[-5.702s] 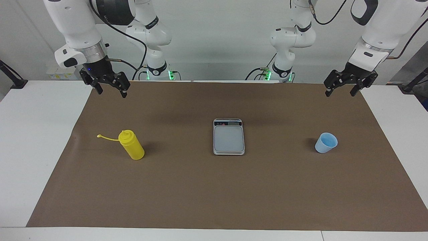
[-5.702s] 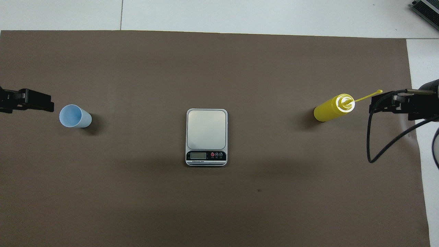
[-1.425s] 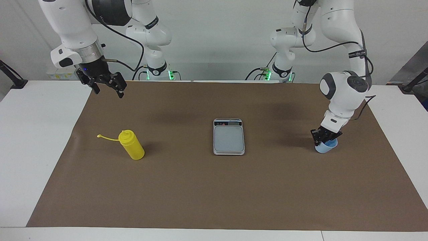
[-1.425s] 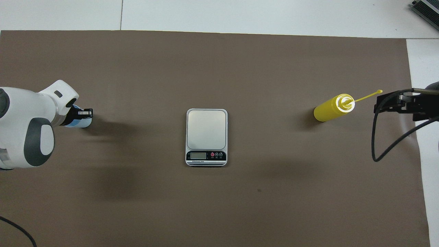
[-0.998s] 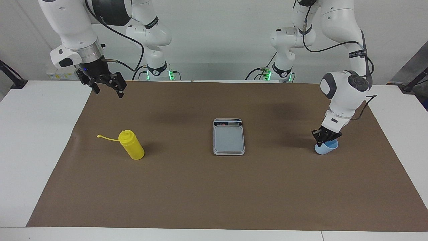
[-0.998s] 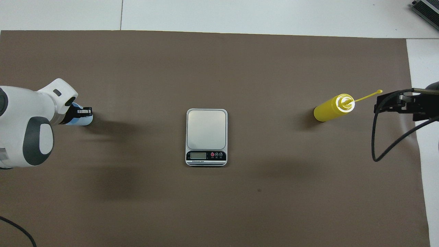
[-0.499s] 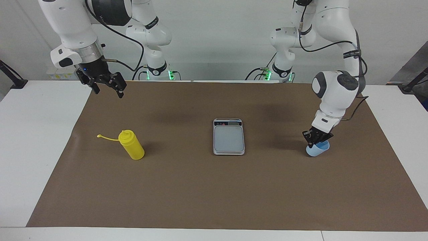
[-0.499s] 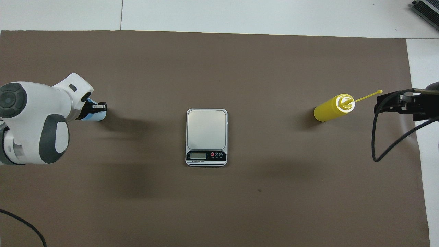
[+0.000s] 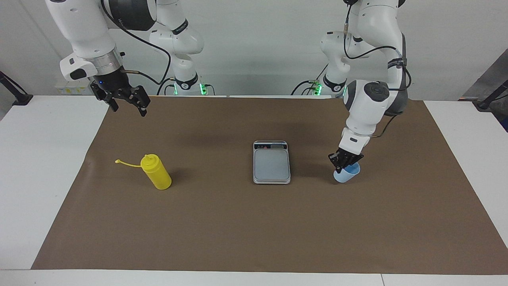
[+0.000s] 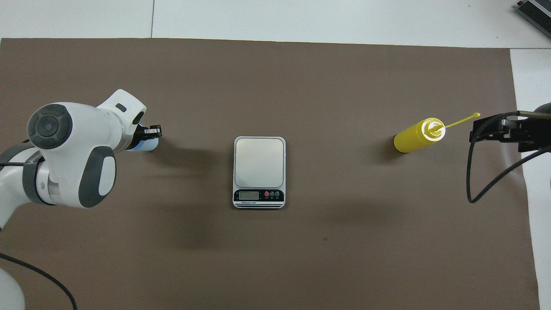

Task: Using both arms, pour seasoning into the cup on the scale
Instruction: 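Carry the blue cup with the left gripper onto the scale, then release the cup on the scale and retract the left gripper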

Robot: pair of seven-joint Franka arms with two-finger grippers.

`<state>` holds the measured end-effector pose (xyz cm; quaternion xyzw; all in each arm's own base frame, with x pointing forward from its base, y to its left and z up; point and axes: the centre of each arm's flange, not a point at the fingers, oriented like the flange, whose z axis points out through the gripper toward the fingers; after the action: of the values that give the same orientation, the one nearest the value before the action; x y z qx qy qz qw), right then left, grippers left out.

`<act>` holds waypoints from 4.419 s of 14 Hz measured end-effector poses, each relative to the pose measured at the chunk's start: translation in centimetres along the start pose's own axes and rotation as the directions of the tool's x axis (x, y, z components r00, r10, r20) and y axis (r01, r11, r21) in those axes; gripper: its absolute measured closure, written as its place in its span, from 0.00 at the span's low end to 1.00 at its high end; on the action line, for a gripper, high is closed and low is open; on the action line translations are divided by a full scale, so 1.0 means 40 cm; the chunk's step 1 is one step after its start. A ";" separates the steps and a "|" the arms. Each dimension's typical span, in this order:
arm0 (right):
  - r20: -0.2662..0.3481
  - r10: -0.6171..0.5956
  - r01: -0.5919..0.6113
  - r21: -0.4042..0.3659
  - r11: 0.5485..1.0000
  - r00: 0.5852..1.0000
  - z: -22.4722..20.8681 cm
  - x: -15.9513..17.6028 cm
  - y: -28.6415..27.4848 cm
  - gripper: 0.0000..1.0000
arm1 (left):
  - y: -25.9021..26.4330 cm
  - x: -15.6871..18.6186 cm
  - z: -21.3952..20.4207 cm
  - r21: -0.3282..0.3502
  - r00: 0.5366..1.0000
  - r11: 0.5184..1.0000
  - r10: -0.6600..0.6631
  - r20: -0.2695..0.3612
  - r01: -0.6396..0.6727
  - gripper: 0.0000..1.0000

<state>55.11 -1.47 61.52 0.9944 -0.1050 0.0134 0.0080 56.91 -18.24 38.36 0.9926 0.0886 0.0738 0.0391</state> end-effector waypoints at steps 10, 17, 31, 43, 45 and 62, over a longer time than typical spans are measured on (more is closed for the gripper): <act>0.000 0.008 -0.008 0.000 1.000 1.000 0.001 0.002 0.010 0.00 | 0.247 -0.054 -0.092 0.061 0.989 0.989 -0.140 0.057 0.136 0.94; 0.001 0.012 -0.012 0.000 1.000 1.000 0.001 0.003 0.016 0.00 | 0.385 -0.070 -0.064 0.100 0.977 0.977 -0.196 0.089 0.187 0.94; 0.005 0.015 -0.015 -0.001 1.000 1.000 0.006 0.003 0.021 0.00 | 0.525 -0.182 -0.043 0.130 0.971 0.969 -0.223 0.083 0.211 0.94; 0.005 0.015 -0.015 -0.001 1.000 1.000 0.006 0.003 0.021 0.00 | 0.579 -0.190 -0.019 0.124 0.966 0.963 -0.251 0.070 0.241 0.94; 0.006 0.015 -0.015 -0.001 1.000 1.000 0.007 0.003 0.021 0.00 | 0.581 -0.190 -0.006 0.130 0.964 0.961 -0.255 0.072 0.244 0.94; 0.012 -0.014 0.014 -0.002 1.000 1.000 0.014 0.000 0.022 0.00 | 0.612 -0.167 -0.047 0.161 0.967 0.957 -0.251 0.049 0.240 0.36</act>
<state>54.93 -2.34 60.98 0.9951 -0.0982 0.0074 0.0087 54.28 -43.36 41.48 0.9759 0.2151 0.0269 -0.0255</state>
